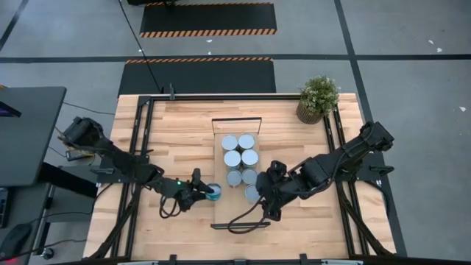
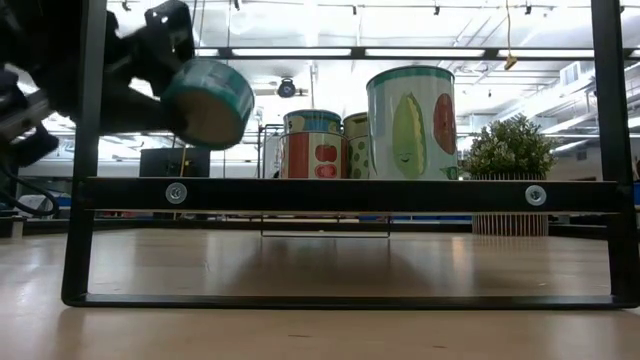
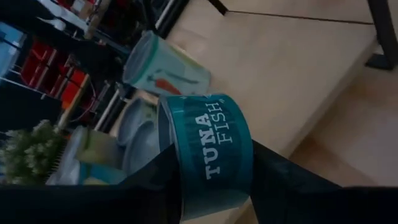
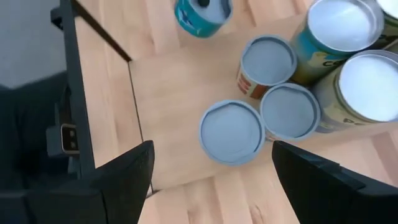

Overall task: Pick and place cans onto a shelf
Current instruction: Put the canned tuna on the shelf

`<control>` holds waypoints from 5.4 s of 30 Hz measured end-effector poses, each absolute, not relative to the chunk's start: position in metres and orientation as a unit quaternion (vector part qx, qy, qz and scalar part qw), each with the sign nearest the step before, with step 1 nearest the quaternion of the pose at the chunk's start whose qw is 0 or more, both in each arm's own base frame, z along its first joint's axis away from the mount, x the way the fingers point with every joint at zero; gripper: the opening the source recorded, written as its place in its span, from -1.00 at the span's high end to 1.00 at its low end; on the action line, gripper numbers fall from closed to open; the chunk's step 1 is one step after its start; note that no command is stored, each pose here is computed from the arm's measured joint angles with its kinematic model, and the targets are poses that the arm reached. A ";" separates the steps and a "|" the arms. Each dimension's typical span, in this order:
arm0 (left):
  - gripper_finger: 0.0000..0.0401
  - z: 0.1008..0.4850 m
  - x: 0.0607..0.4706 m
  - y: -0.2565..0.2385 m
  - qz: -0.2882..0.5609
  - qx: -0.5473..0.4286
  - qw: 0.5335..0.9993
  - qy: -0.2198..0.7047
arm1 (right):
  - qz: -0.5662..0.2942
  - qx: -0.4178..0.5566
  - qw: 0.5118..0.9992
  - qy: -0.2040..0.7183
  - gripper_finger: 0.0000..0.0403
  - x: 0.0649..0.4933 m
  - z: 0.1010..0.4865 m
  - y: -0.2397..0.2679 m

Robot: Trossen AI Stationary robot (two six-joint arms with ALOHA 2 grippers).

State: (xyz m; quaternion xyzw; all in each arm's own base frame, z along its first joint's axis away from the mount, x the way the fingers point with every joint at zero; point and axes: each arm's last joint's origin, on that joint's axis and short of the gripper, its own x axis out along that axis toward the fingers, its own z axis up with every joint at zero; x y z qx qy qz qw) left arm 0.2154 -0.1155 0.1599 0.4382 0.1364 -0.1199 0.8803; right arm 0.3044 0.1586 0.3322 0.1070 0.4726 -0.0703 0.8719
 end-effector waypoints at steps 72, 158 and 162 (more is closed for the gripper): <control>-0.59 0.134 0.240 -0.141 -0.148 0.453 0.867 0.150 | -0.100 0.154 0.886 0.425 -0.65 0.311 0.336 0.160; -0.14 0.127 0.261 -0.155 0.004 0.380 0.910 0.164 | -0.072 0.127 0.894 0.423 -0.65 0.314 0.338 0.158; -0.14 0.127 0.262 -0.155 -0.004 0.370 0.915 0.161 | -0.071 0.127 0.895 0.423 -0.65 0.314 0.338 0.159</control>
